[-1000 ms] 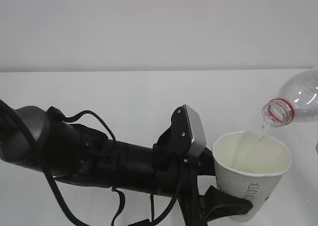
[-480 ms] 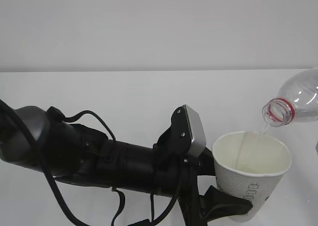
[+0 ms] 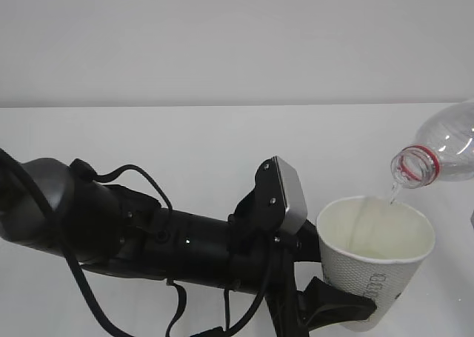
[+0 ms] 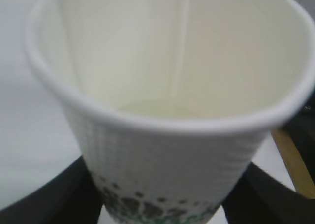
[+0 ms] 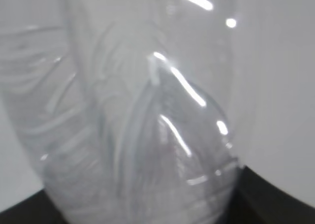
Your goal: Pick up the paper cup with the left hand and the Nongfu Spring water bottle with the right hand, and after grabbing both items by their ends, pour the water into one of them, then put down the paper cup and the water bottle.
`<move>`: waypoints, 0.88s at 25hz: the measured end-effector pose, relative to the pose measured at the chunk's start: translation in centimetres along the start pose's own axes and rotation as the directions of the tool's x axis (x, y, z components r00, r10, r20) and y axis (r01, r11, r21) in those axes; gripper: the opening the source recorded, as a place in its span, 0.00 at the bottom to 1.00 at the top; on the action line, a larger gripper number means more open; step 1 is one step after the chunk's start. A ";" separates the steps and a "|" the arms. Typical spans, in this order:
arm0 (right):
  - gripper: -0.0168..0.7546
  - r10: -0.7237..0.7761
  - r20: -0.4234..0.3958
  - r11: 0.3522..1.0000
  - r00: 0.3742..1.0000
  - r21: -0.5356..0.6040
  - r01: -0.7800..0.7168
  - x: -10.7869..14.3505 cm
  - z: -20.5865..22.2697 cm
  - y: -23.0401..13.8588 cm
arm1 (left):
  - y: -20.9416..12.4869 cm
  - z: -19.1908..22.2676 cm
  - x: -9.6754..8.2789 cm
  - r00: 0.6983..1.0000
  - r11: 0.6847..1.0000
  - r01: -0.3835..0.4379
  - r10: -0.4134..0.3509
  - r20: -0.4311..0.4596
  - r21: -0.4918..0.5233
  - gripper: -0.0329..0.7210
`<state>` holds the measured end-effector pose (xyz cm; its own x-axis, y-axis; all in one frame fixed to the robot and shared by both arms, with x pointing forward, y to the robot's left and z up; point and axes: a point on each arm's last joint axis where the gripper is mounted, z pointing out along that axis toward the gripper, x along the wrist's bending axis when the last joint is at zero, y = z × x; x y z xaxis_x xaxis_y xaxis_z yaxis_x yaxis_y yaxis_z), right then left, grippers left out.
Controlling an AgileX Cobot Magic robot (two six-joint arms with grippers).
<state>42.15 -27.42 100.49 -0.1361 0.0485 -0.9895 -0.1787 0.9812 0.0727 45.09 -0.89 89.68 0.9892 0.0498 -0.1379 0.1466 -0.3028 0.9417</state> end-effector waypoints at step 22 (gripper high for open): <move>0.57 -0.004 0.000 1.000 1.000 0.000 0.004 0.0 0.0 0.0 | 0.0 0.0 0.0 1.000 1.000 0.000 0.000 0.000 0.000 0.70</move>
<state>42.15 -27.42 100.49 -0.1354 0.0449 -0.9898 -0.1792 0.9814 0.0690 45.09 -0.89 89.68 0.9892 0.0498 -0.1379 0.1466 -0.3028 0.9417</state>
